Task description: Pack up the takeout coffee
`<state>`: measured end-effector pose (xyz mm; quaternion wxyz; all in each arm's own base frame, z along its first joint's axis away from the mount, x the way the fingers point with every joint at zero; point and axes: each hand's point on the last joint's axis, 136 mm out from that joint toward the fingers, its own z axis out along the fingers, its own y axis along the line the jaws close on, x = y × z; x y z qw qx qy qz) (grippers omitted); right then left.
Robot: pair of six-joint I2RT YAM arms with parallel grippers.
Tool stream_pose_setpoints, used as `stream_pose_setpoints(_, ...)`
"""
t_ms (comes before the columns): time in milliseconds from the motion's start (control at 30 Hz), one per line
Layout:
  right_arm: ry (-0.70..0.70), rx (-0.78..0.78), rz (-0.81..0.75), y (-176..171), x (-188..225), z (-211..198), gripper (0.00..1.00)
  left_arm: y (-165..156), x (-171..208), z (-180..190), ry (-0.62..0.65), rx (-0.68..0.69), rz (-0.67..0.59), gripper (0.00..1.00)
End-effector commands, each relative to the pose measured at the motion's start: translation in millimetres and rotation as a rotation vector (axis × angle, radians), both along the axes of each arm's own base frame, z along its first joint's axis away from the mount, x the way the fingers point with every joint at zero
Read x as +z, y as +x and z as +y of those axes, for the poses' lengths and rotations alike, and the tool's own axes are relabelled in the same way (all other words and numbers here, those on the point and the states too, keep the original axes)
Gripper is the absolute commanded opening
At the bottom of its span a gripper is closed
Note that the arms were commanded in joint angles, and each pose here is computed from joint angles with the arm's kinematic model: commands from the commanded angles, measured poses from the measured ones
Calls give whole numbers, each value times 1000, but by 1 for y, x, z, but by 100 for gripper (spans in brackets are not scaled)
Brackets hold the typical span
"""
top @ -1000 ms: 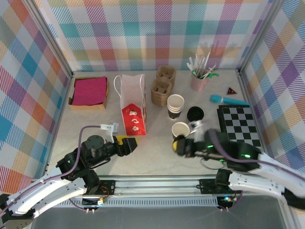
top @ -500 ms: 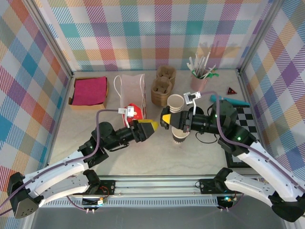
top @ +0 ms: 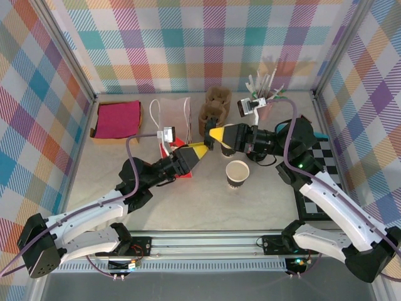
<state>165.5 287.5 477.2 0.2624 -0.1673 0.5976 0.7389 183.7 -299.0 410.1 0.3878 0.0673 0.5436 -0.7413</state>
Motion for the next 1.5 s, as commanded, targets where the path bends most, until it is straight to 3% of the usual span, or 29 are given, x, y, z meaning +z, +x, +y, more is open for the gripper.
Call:
stream_pose_setpoints(0, 103, 61, -86, -18, 36, -8, 8, -13, 45, 12, -129, -28, -100, 91)
stream_pose_setpoints(267, 135, 57, -80, -12, 37, -8, 7, -9, 69, 20, -280, -68, -106, 91)
stream_pose_setpoints(400, 146, 42, -72, -9, 31, -10, 7, -1, 72, 17, -332, -97, -91, 83)
stream_pose_setpoints(700, 135, -11, -65, -5, 19, -19, 6, 1, 76, 15, -338, -102, -87, 62)
stream_pose_setpoints(1000, 71, -75, -18, 6, -2, -22, 6, 9, 71, 10, -336, -98, -60, 48)
stream_pose_setpoints(1467, -26, -195, 19, 18, -25, -31, 11, 12, 71, 10, -339, -94, -52, 37)
